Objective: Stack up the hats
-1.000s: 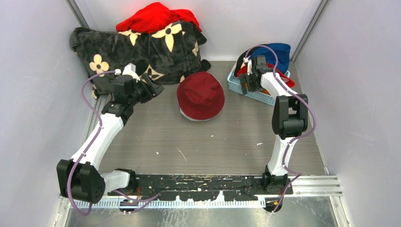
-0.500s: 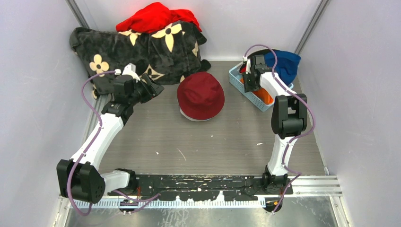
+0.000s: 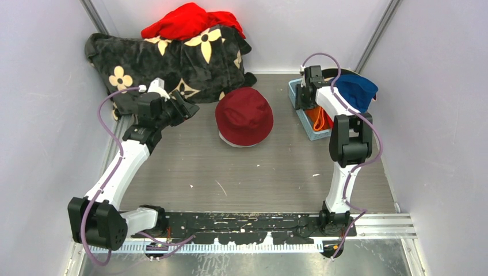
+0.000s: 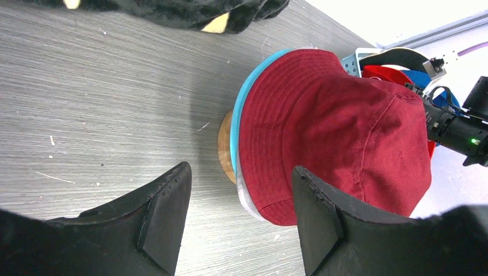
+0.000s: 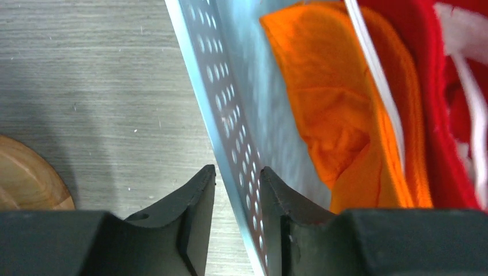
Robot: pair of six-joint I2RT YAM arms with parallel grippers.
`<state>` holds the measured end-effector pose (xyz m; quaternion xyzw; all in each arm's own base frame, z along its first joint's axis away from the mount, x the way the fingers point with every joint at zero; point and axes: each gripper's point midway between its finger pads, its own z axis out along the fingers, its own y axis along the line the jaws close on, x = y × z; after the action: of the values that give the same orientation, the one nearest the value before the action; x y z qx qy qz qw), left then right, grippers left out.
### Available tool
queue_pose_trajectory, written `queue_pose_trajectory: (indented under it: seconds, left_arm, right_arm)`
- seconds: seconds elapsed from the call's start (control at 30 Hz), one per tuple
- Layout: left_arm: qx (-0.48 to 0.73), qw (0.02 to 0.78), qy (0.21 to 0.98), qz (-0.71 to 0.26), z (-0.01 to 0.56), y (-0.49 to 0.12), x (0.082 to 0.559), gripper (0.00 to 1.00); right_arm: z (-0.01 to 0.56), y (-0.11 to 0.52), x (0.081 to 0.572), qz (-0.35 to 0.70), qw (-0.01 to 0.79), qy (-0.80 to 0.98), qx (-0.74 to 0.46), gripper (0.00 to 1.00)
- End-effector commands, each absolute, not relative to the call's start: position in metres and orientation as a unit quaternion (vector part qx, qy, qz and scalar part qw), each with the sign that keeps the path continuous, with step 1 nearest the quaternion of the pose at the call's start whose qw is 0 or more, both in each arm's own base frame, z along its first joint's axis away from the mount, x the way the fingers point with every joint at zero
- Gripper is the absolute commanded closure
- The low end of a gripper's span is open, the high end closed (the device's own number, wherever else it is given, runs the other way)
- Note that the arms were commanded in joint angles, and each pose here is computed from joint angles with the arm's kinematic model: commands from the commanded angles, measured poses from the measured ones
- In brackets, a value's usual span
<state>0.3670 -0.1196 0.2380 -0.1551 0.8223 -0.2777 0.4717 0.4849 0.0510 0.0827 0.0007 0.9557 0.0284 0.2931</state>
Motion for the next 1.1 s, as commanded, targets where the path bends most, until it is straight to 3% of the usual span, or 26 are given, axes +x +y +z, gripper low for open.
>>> queue_pose_trajectory:
  seconds: [0.0,0.13,0.23,0.5,1.07]
  left_arm:
    - [-0.143,0.506,0.803,-0.282,0.263,-0.117,0.367,0.35]
    - [-0.144,0.508,0.802,-0.28,0.265,-0.116,0.367,0.35]
    - [-0.144,0.507,0.802,-0.281,0.264,-0.117,0.368,0.35]
    - [-0.139,0.507,0.799,-0.293,0.266,-0.121,0.369,0.36]
    - [-0.134,0.507,0.795,-0.305,0.266,-0.126,0.37,0.36]
  right_arm:
    - [0.115,0.054,0.513,0.024,0.339,0.94,0.021,0.56]
    - [0.15,0.065,0.511,0.032,0.384,0.923,0.018,0.43]
    - [0.186,0.073,0.506,0.043,0.42,0.906,0.016,0.4]
    - [0.24,0.049,0.477,-0.037,0.44,0.895,0.066,0.47]
    - [0.224,0.018,0.44,-0.107,0.404,0.903,0.103,0.52]
